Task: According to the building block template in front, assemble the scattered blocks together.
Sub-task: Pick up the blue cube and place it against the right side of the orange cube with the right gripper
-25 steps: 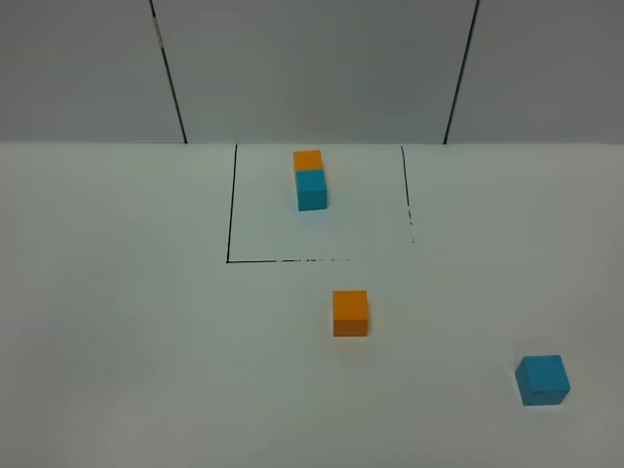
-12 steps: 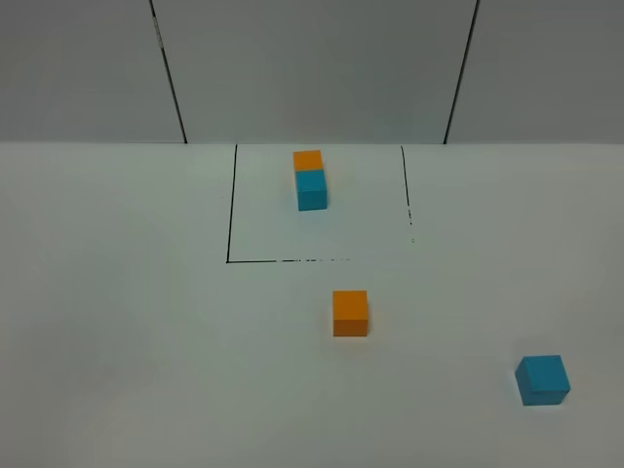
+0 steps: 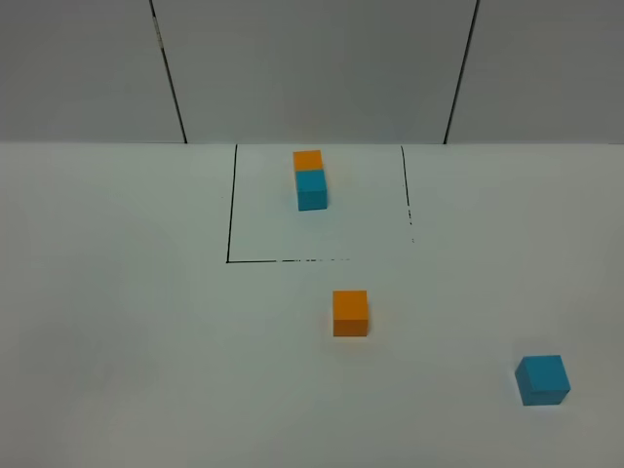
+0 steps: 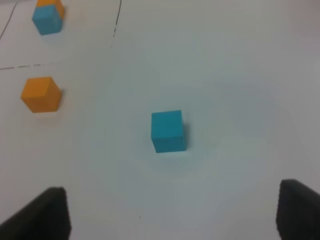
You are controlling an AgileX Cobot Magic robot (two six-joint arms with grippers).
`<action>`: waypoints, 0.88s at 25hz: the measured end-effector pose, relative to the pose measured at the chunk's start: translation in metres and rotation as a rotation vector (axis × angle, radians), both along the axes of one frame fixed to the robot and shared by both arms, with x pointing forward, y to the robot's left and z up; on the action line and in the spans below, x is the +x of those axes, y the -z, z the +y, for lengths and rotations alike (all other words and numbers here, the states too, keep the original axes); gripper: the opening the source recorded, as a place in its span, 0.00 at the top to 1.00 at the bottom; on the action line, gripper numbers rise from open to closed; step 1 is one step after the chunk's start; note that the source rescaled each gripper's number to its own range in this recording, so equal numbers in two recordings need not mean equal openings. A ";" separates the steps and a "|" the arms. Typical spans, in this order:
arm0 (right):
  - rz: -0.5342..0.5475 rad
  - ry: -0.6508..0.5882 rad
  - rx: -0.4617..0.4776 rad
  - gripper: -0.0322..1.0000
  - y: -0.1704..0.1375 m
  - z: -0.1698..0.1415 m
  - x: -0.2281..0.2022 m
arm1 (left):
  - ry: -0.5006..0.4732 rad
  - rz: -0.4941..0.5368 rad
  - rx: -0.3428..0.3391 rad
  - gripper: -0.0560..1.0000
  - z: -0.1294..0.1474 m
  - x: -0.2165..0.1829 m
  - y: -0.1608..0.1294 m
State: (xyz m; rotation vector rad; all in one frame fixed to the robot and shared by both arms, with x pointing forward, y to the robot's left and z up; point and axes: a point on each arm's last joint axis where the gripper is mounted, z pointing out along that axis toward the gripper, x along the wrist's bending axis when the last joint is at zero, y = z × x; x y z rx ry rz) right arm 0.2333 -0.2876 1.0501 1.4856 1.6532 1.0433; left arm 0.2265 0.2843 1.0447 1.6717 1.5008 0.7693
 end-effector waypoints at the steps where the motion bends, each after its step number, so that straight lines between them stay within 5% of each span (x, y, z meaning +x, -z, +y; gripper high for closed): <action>1: 0.000 0.000 0.000 0.33 0.000 0.000 0.000 | 0.000 0.000 0.000 0.30 0.000 0.000 0.000; 22: -0.001 0.008 -0.012 0.32 0.000 -0.001 0.000 | 0.001 0.000 0.001 0.30 0.000 0.000 0.000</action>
